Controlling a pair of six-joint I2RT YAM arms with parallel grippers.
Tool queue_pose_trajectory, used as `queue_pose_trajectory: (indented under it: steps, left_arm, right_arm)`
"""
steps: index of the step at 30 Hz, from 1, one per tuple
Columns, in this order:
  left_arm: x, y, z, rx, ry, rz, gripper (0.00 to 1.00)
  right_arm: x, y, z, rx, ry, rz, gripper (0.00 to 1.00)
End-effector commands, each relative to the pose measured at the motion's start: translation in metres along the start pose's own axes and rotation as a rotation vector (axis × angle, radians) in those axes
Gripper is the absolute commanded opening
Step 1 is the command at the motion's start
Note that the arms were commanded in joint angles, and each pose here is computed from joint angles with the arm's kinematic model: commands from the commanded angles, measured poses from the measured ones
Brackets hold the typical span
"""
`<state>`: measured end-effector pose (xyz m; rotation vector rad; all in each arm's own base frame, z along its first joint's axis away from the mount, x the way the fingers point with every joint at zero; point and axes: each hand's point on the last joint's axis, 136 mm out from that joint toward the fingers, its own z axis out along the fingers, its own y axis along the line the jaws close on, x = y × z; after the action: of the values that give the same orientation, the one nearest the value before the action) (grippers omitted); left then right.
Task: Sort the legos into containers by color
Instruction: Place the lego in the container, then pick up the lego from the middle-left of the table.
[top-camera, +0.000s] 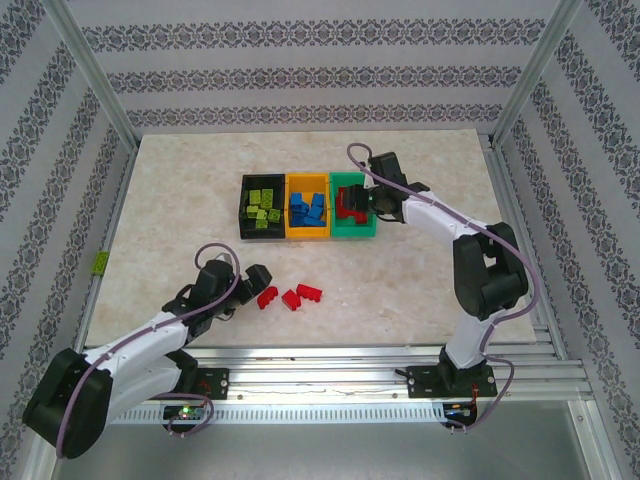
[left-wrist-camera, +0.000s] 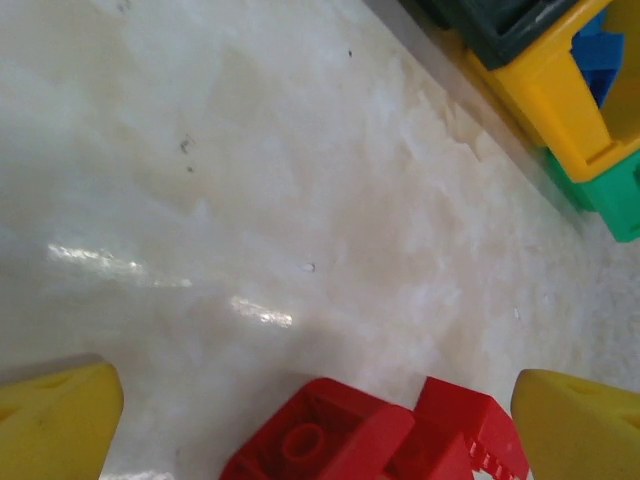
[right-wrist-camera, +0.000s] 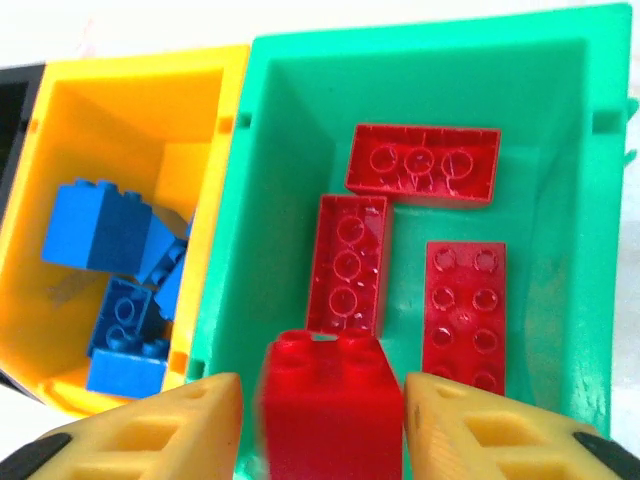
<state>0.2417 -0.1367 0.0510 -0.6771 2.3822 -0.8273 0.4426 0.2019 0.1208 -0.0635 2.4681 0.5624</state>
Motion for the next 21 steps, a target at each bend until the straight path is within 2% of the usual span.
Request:
queue_pose_trajectory:
  steps: [1, 10, 21]
  left_arm:
    - [0.008, -0.006, -0.004, -0.04, 0.1, 0.037, 1.0]
    - [0.013, -0.011, -0.014, -0.134, 0.203, 0.157, 0.99]
    - [0.025, -0.018, -0.021, -0.311, 0.334, 0.366, 0.86]
  right_arm:
    - [-0.005, -0.006, -0.001, 0.025, -0.002, -0.022, 0.51]
    - [0.032, -0.006, -0.006, -0.016, 0.04, -0.008, 0.52]
    - [0.072, -0.009, -0.017, 0.014, 0.054, -0.066, 0.52]
